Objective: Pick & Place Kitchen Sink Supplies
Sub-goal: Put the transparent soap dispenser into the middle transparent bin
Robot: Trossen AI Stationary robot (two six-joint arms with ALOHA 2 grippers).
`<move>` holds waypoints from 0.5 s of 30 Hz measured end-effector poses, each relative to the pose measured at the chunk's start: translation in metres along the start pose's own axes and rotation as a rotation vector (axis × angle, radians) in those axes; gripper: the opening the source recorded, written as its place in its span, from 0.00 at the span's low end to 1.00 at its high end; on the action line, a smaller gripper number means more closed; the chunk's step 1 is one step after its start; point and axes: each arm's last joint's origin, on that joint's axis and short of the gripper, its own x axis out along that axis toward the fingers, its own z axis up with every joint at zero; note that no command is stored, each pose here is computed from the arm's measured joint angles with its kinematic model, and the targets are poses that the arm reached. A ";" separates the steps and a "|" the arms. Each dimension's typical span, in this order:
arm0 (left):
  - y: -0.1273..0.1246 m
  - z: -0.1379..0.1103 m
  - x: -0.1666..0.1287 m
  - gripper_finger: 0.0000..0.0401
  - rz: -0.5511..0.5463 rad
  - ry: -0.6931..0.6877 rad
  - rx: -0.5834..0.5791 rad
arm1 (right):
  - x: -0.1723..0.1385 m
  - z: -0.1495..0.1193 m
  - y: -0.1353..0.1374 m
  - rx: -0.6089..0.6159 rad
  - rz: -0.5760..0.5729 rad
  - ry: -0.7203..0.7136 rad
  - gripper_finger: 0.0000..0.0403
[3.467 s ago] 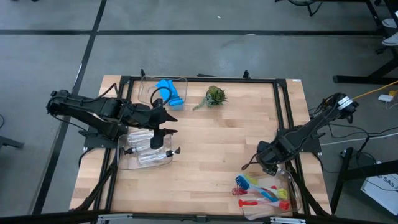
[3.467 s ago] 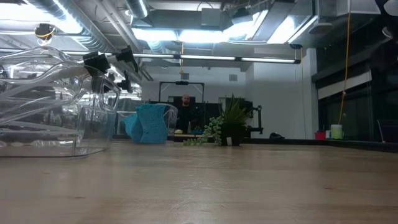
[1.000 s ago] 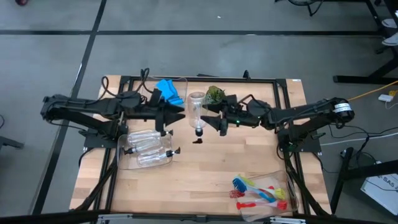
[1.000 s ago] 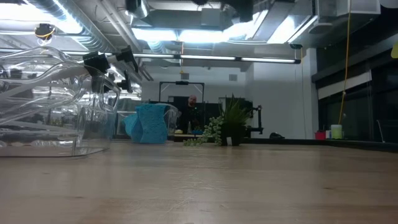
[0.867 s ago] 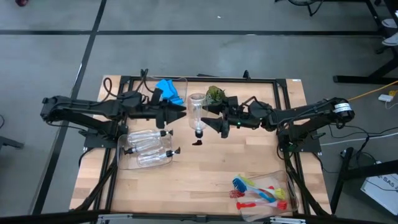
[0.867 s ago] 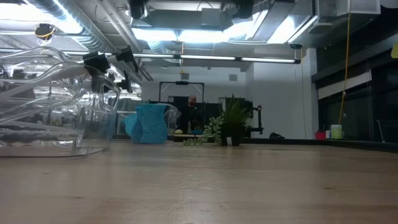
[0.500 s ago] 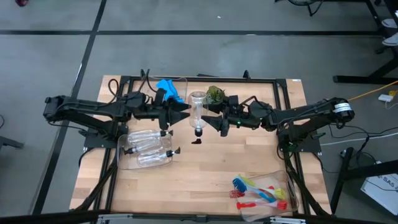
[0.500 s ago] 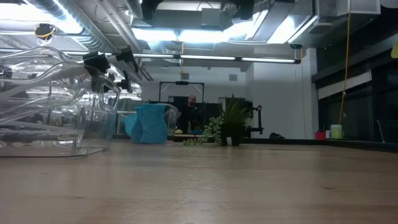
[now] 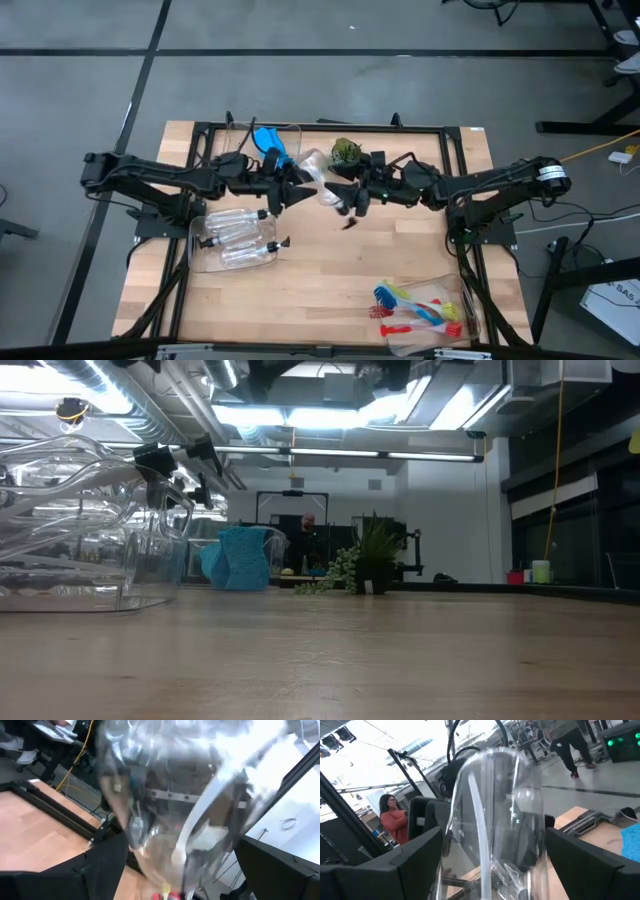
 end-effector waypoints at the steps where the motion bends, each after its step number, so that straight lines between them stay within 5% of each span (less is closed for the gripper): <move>1: 0.001 -0.001 0.001 0.87 0.004 0.004 0.000 | 0.000 0.000 0.000 0.000 -0.001 0.001 0.85; 7: 0.002 -0.002 0.003 0.86 0.005 -0.023 0.024 | 0.000 0.000 0.000 0.000 -0.007 0.002 0.85; 15: 0.002 0.000 0.003 0.70 0.025 -0.051 0.033 | 0.000 0.000 -0.001 0.007 -0.010 0.005 0.85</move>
